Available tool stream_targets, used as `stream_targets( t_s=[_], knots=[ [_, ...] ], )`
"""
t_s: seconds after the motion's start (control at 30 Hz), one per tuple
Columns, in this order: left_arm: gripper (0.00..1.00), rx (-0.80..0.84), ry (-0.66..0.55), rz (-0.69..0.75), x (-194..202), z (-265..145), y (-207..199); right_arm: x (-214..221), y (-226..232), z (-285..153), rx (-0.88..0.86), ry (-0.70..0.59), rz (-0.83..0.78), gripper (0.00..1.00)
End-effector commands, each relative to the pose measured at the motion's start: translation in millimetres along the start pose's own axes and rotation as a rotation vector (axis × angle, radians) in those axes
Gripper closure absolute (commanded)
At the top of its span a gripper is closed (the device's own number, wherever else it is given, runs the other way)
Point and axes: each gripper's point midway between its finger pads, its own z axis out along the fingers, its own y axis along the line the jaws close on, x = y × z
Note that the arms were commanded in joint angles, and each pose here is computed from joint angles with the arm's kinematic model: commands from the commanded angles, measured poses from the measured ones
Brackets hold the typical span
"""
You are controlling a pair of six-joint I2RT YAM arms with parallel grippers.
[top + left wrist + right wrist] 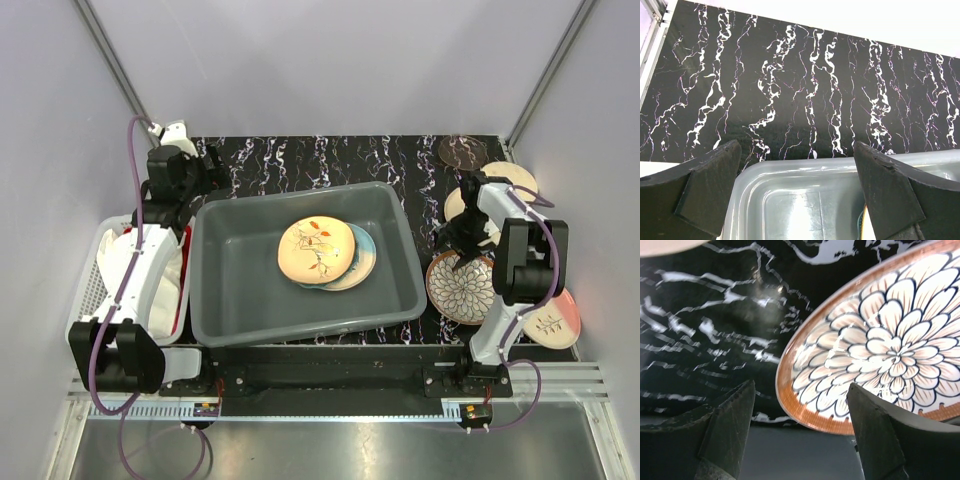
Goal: Place the plates into the plastic bin on the countertop
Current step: Pick up the plate at the center of the board.
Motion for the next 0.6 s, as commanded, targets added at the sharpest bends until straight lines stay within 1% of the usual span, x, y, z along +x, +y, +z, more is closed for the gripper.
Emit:
stream_targets(
  t_s=[0.0, 0.2, 0.3, 0.33, 0.43, 0.47, 0.53, 0.57],
  knots=[
    [0.01, -0.004, -0.076, 0.003, -19, -7, 0, -11, 1, 3, 0.045, -0.045, 0.018, 0.2],
    [0.01, -0.014, -0.066, 0.008, -16, -4, 2, -11, 2, 17, 0.083, -0.02, 0.002, 0.23],
    [0.01, -0.018, -0.064, 0.014, -16, -3, 3, -10, -1, 23, 0.114, -0.005, -0.024, 0.28],
    [0.01, -0.023, -0.063, 0.015, -16, -3, 4, -9, -4, 25, 0.13, 0.002, -0.031, 0.33],
    [0.01, -0.025, -0.061, 0.015, -15, -2, 4, -7, -8, 28, 0.157, 0.019, -0.055, 0.41],
    [0.01, -0.026, -0.059, 0.015, -14, -1, 5, -7, -7, 28, 0.157, 0.024, -0.063, 0.47],
    [0.01, -0.026, -0.056, 0.014, -14, 0, 5, -6, -8, 29, 0.167, 0.039, -0.079, 0.54],
    [0.01, -0.026, -0.056, 0.014, -14, 1, 5, -5, -8, 28, 0.166, 0.043, -0.086, 0.63]
  ],
)
